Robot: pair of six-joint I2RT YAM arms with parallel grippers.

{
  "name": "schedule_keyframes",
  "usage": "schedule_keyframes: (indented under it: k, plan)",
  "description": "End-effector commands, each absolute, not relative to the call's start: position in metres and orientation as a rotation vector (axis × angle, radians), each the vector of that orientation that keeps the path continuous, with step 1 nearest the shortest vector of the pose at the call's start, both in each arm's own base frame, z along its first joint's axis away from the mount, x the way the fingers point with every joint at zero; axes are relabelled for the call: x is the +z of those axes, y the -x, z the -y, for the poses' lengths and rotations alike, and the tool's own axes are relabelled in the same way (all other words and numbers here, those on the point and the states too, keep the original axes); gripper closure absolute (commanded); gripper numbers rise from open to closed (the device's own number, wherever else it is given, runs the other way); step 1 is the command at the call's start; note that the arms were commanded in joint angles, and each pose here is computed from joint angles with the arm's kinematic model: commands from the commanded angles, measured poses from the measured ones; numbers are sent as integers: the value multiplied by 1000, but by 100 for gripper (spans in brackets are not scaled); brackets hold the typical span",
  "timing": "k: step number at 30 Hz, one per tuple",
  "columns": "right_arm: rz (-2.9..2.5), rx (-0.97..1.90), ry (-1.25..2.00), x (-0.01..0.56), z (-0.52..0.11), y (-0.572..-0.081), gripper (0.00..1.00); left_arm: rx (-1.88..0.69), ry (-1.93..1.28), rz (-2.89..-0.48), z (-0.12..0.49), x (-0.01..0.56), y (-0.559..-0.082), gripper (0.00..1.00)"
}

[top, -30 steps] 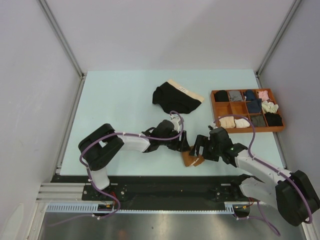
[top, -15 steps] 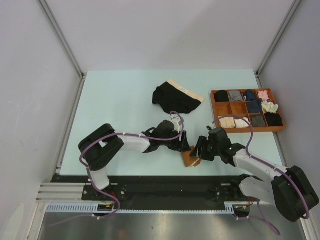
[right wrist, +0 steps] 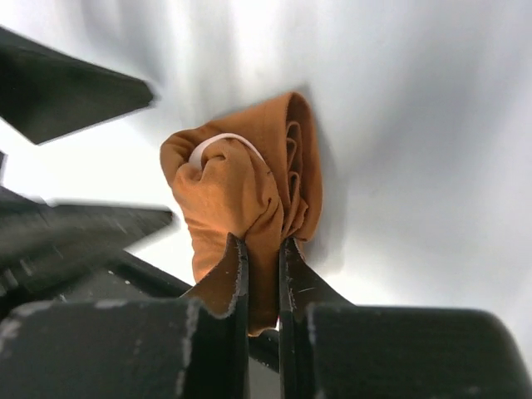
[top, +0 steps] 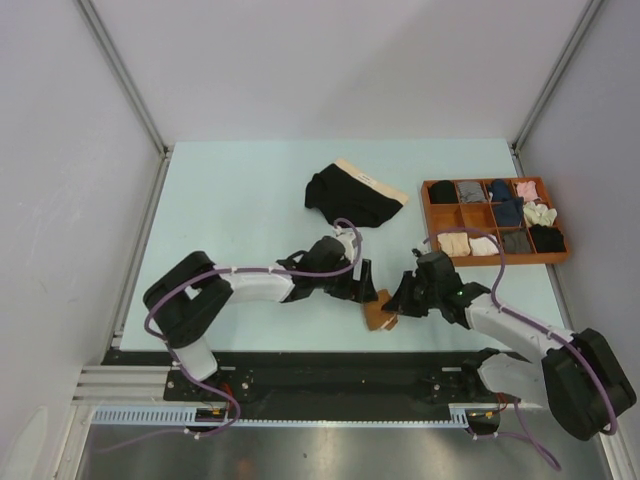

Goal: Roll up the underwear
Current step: Pick up the underwear from the center of the board, then place the underwear in the storage box.

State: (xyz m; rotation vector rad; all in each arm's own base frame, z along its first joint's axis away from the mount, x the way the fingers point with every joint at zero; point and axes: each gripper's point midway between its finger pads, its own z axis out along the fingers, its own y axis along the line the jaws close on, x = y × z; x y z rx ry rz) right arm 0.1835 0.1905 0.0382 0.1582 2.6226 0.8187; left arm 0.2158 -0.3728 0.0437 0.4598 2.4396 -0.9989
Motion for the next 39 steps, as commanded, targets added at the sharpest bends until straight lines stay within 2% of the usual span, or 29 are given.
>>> schedule_keyframes:
  k: [1,8,15,20,23,27,33,39]
  plan:
    - [-2457,788,-134,92,-171,-217,100,-903,-275,-2379,330,101,-261,7]
    - [-2240,630,-181,173,-100,-277,100,-768,-92,-2281,244,164,-294,2]
    - [-2110,520,-163,201,-29,-344,100,-758,-27,-2230,204,189,-299,2]
    - [-2103,481,-209,184,27,-379,100,-753,-50,-2216,193,193,-298,2]
    - [-2152,339,-193,175,54,-392,100,-755,-46,-2225,186,189,-299,2]
    - [-2164,287,-192,171,83,-413,100,-782,-21,-2229,179,184,-301,2]
    - [-2228,229,-165,153,106,-440,100,-832,-19,-2236,182,182,-302,2]
    - [-2290,244,-175,128,116,-446,100,-831,-7,-2243,181,179,-303,2]
